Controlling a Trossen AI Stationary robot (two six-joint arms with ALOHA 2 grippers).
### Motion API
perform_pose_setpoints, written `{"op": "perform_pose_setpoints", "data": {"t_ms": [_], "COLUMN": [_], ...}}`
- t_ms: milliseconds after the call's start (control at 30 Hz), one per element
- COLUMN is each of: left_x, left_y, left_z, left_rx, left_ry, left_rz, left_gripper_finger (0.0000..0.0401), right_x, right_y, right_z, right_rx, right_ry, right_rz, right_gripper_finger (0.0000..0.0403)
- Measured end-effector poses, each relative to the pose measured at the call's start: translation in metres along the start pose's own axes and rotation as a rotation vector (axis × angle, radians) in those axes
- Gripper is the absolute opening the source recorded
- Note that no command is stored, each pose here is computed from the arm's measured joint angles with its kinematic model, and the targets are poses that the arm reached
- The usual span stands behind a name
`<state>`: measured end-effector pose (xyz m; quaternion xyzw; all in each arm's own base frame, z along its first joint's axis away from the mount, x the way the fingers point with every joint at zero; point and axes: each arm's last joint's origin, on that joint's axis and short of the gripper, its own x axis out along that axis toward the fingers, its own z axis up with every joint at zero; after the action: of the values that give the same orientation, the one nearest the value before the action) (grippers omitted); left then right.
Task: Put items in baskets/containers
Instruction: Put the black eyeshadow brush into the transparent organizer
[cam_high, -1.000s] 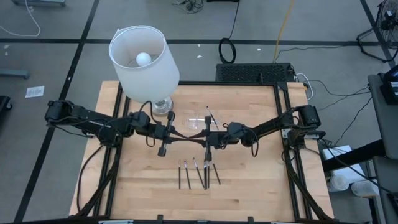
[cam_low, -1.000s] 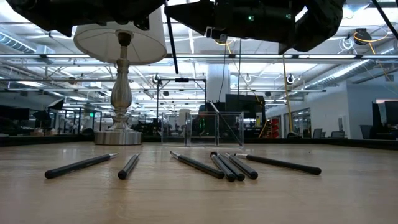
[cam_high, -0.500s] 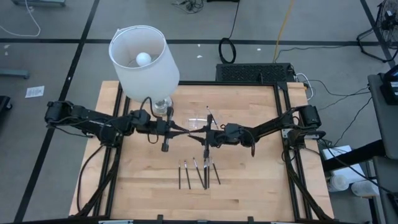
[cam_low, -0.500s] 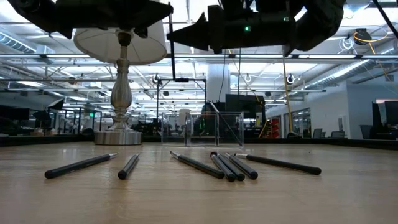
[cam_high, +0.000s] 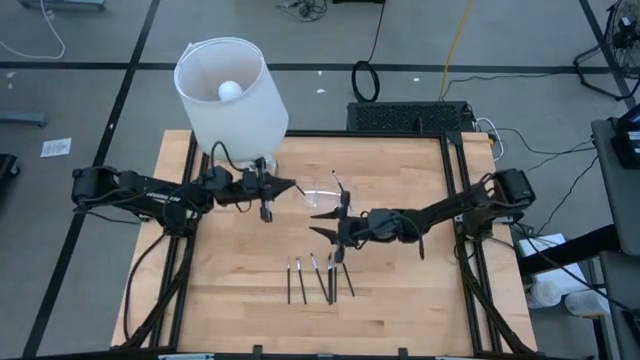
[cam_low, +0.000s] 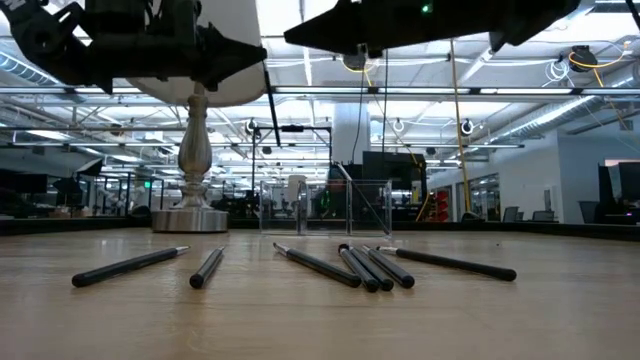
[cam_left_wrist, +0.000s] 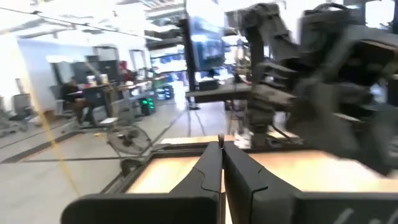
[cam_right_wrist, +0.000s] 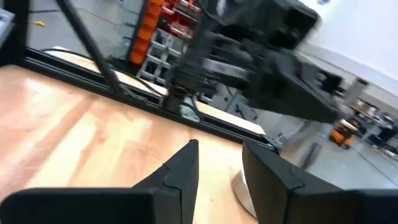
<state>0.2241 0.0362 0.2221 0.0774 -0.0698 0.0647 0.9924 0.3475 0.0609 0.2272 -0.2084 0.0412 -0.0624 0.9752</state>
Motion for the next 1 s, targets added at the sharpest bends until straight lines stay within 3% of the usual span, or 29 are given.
{"op": "perform_pose_setpoints", "data": {"t_ms": [400, 667, 833, 1000], "left_x": [-0.002, -0.002, 0.0, 0.011], "left_y": [-0.003, -0.032, -0.048, -0.051], "left_z": [-0.001, 0.003, -0.007, -0.032], "left_rx": [-0.017, -0.048, -0.09, -0.172], "left_ry": [-0.006, 0.034, 0.058, 0.046], "left_rz": [0.017, 0.235, 0.376, 0.419], "left_gripper_finger": [0.0003, 0.0002, 0.0002, 0.0002], "right_x": [-0.004, -0.004, -0.004, -0.004], "right_y": [0.002, 0.001, 0.001, 0.001], "right_z": [0.005, 0.004, 0.004, 0.005], "right_rx": [-0.002, -0.007, -0.003, -0.001], "right_ry": [-0.009, 0.025, 0.024, 0.02], "right_rz": [0.009, -0.065, -0.064, -0.064], "right_gripper_finger": [0.0111, 0.0105, 0.0106, 0.0102]}}
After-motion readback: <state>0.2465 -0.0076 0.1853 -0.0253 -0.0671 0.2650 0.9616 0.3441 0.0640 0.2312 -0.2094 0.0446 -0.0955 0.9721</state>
